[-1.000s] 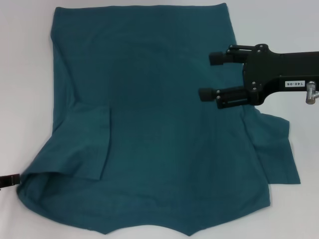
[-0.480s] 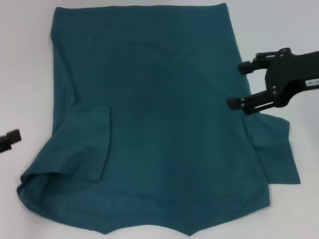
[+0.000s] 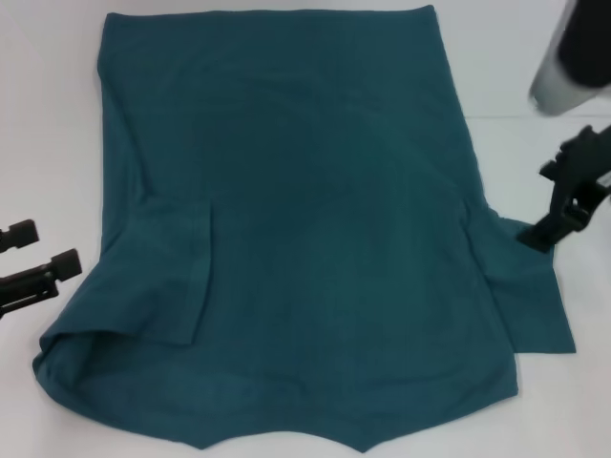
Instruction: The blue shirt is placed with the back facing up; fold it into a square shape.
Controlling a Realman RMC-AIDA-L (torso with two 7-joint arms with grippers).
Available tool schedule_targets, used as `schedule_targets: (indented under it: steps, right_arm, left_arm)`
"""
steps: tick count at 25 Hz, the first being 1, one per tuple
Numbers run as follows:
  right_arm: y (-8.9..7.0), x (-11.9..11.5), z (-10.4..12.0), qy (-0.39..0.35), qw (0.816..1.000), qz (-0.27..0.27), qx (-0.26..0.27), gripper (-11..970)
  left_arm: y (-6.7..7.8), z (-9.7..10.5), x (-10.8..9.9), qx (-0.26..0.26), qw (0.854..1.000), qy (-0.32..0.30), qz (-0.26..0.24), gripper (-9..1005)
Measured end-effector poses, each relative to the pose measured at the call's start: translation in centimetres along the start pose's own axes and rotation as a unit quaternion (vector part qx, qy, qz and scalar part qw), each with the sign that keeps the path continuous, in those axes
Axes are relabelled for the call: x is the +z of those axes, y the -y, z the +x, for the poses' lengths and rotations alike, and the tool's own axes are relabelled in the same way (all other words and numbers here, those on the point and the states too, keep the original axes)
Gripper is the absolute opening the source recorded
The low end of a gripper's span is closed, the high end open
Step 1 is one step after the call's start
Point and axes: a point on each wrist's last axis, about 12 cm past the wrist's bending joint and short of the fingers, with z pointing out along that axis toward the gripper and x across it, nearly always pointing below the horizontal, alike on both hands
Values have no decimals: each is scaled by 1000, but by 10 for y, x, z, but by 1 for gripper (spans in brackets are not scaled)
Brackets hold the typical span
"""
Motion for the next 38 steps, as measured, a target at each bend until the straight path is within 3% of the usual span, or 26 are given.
schedule_targets:
  steps: [14,33,38]
  right_arm:
    - [-3,55,30,-57,997,-36,44,942]
    - [-5,88,48,-51,997,-26,56,941]
    - [-5,90,49,-49,997,-22,57,774]
  left_arm:
    - [-1,0,13,8,1000,-2,17,873]
    - [0,3,19,4,1000,2,27,874]
    - [0,5,22,-4,999,4,32,874]
